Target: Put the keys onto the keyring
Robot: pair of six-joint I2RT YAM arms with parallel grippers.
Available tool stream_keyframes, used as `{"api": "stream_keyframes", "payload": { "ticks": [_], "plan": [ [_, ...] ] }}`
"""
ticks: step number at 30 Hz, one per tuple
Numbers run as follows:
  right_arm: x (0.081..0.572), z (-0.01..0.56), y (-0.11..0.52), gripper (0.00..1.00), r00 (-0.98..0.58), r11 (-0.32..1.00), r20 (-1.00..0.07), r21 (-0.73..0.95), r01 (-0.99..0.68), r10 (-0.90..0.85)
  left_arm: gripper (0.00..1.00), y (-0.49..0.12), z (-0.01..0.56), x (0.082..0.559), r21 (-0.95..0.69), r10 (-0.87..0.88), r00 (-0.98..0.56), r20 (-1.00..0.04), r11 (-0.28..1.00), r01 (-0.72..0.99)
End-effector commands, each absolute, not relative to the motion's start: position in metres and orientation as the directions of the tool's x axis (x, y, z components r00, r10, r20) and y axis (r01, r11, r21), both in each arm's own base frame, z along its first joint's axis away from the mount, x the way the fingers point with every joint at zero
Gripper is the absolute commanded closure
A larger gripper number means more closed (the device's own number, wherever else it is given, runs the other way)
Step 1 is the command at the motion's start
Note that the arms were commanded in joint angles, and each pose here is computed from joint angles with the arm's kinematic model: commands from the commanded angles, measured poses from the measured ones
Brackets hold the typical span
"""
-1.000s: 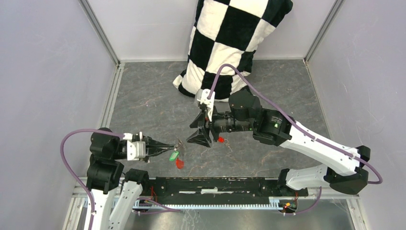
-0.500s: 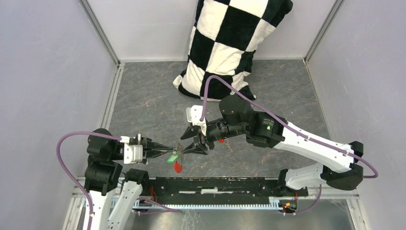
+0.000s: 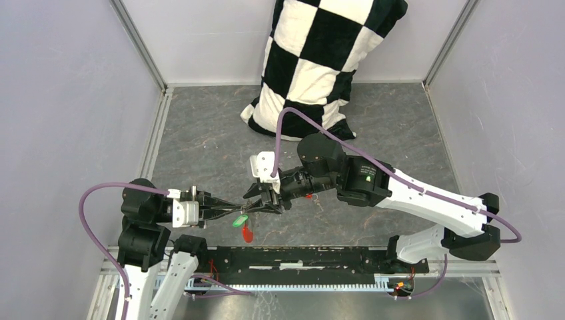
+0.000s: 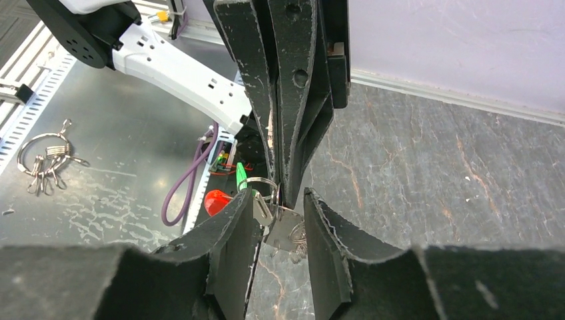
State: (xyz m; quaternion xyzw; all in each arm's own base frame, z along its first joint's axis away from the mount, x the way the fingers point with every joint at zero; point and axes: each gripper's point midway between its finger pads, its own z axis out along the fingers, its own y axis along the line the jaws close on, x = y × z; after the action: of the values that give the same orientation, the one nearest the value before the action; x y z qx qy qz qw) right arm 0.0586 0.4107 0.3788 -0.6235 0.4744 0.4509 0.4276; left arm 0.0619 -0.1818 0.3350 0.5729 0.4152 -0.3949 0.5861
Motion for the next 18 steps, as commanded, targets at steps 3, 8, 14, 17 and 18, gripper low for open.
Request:
{"api": "stream_keyframes", "payload": {
  "ticks": [3, 8, 14, 17, 18],
  "plan": [
    [0.059, 0.392, 0.411, 0.61, 0.182, -0.180, -0.965, -0.149, -0.972, -0.188, 0.98, -0.182, 0.347, 0.058, 0.389, 0.000, 0.389, -0.921, 0.023, 0.921],
    [0.061, 0.385, 0.412, 0.64, 0.177, -0.180, -0.960, -0.140, -0.974, -0.215, 0.98, -0.182, 0.348, 0.058, 0.390, 0.000, 0.390, -0.921, 0.023, 0.920],
    [0.060, 0.387, 0.415, 0.75, 0.164, -0.182, -0.962, -0.125, -0.975, -0.217, 0.98, -0.182, 0.348, 0.058, 0.394, 0.000, 0.394, -0.919, 0.023, 0.919],
    [0.061, 0.383, 0.417, 0.83, 0.158, -0.180, -0.959, -0.117, -0.977, -0.234, 0.98, -0.182, 0.349, 0.058, 0.394, 0.000, 0.394, -0.919, 0.023, 0.919],
    [0.062, 0.382, 0.417, 0.88, 0.156, -0.179, -0.958, -0.114, -0.977, -0.242, 0.98, -0.182, 0.348, 0.058, 0.393, 0.000, 0.394, -0.919, 0.023, 0.919]
  ]
}}
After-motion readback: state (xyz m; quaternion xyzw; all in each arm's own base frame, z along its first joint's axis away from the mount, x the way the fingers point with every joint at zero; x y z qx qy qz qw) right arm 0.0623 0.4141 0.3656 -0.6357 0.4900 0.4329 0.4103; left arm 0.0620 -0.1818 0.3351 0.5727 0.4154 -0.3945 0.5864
